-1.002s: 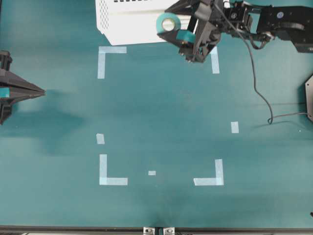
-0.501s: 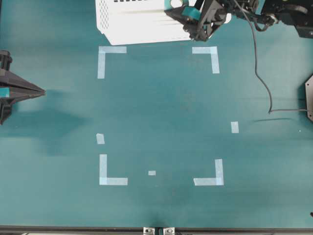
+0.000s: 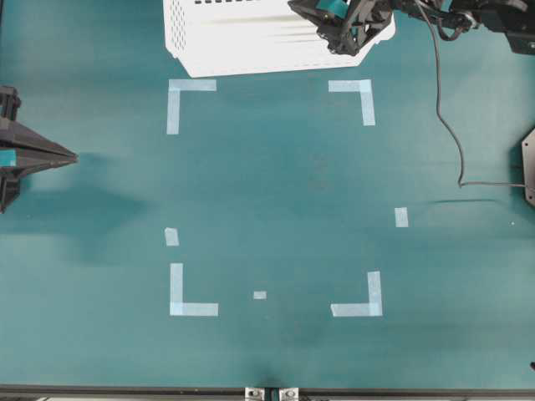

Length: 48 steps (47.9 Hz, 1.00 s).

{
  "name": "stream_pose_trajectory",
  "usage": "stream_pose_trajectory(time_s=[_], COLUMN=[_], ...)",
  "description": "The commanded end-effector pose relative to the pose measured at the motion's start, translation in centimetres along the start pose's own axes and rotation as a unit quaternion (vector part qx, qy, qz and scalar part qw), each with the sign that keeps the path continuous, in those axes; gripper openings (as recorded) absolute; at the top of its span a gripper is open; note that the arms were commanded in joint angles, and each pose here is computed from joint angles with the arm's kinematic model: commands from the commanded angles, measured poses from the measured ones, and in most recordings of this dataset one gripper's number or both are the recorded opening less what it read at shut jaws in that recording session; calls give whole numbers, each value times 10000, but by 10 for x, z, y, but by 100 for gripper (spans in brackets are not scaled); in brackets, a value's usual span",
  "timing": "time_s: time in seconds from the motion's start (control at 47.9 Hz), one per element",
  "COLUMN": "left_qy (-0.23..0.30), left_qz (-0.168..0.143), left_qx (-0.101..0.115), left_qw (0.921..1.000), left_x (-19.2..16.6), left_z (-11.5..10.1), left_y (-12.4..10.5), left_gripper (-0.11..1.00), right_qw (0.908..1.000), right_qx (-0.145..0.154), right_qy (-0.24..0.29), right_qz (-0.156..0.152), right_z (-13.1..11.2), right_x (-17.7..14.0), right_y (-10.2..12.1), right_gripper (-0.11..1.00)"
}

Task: Put the tape in the middle into the white basket.
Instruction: 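Lower the tape roll into the basket and open the right gripper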

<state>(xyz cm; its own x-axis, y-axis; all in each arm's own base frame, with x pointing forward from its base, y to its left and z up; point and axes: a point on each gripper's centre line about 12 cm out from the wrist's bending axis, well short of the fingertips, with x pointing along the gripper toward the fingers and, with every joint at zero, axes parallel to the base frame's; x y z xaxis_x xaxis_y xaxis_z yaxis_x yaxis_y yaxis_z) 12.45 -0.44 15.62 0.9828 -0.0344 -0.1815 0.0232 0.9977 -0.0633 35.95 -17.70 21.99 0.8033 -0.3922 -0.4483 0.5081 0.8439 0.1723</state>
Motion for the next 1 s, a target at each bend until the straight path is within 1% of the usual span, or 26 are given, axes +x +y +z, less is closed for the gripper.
stream_pose_trajectory(time_s=[0.0,0.752,0.773,0.835,0.877,0.94,0.981], left_qy=[-68,-76,-60,-68,-68,-68,-76], left_qz=[-18,-19,-18,-18,-18,-18,-19], left_qx=[-5,-5,-5,-5,-5,-5,-5], left_qw=[10000,10000,10000,10000,10000,10000,10000], left_x=[1,0,0,0,0,0,0], left_z=[6,6,5,5,6,5,6], left_y=[-1,-1,-1,-1,-1,-1,-1], left_gripper=[-11,-11,-11,-11,-11,-11,-11], right_qw=[9997,9998,9998,9998,9998,9998,9998], right_qx=[-6,-82,-82,-67,-67,-67,-67], right_qy=[-229,-161,-153,-160,-160,-160,-160], right_qz=[26,16,14,16,16,16,16], right_z=[16,12,12,12,12,12,12], right_x=[-2,-3,-2,-3,-3,-3,-3], right_y=[1,1,1,1,1,1,1], right_gripper=[66,67,71,86,94,100,100])
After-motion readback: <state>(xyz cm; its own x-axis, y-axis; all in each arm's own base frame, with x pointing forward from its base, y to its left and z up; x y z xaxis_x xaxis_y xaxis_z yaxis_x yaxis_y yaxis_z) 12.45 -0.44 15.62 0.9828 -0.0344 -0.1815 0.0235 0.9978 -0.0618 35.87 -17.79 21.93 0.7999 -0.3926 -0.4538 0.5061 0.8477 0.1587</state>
